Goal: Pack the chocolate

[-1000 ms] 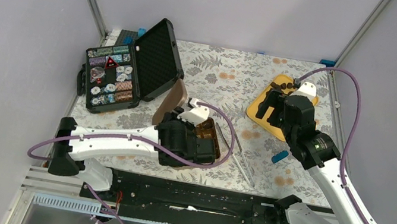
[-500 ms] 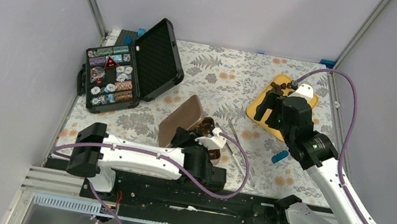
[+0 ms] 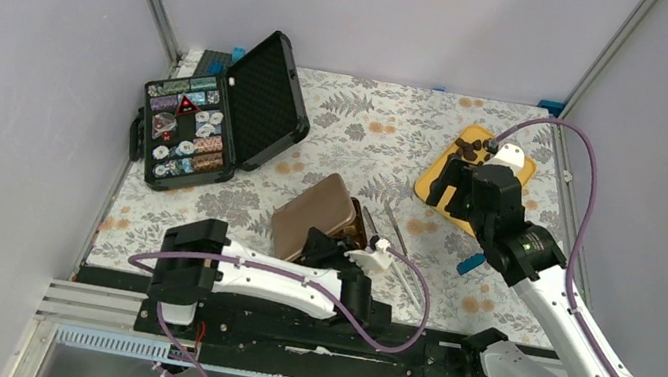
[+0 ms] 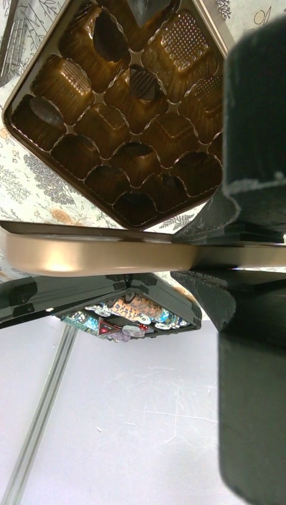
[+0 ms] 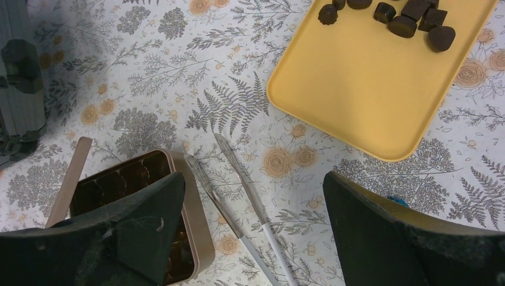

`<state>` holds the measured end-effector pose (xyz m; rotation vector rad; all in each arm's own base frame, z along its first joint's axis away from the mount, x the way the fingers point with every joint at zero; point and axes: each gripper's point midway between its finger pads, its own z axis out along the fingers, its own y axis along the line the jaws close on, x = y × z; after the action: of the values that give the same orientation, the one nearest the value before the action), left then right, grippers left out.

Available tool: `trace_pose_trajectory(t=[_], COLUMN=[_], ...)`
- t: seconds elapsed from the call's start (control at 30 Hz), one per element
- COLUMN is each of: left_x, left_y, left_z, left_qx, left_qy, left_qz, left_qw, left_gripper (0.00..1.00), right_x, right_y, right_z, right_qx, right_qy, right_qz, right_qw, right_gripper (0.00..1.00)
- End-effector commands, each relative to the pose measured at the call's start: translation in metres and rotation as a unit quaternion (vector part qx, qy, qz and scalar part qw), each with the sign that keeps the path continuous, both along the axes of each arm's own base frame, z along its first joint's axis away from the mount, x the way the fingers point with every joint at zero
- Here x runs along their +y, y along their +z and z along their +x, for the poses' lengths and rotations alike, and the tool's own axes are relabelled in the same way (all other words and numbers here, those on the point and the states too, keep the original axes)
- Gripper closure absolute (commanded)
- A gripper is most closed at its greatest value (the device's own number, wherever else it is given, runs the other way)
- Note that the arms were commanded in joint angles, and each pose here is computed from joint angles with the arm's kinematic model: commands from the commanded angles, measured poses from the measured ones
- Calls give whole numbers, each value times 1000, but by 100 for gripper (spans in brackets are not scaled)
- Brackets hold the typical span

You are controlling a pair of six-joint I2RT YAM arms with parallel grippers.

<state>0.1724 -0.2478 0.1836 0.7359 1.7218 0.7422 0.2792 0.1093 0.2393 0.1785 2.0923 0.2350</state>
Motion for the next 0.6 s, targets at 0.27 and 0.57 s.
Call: trace_pose_trajectory(t=[0.27,0.57], left_x=[-8,-25], left_y=[-10,-29], left_z=[0,2], left_qx=[-11,-23], left_qy=[-1,-9], left_qz=[10,43], left_qw=[1000,999], left_gripper=[100,100], right_x=[1,1], right_y=[5,6], right_z=[-1,-3], right_qx=[-18,-20], right_qy=[4,5], right_qz=[8,11], right_qw=[1000,1000], right_gripper=[7,7])
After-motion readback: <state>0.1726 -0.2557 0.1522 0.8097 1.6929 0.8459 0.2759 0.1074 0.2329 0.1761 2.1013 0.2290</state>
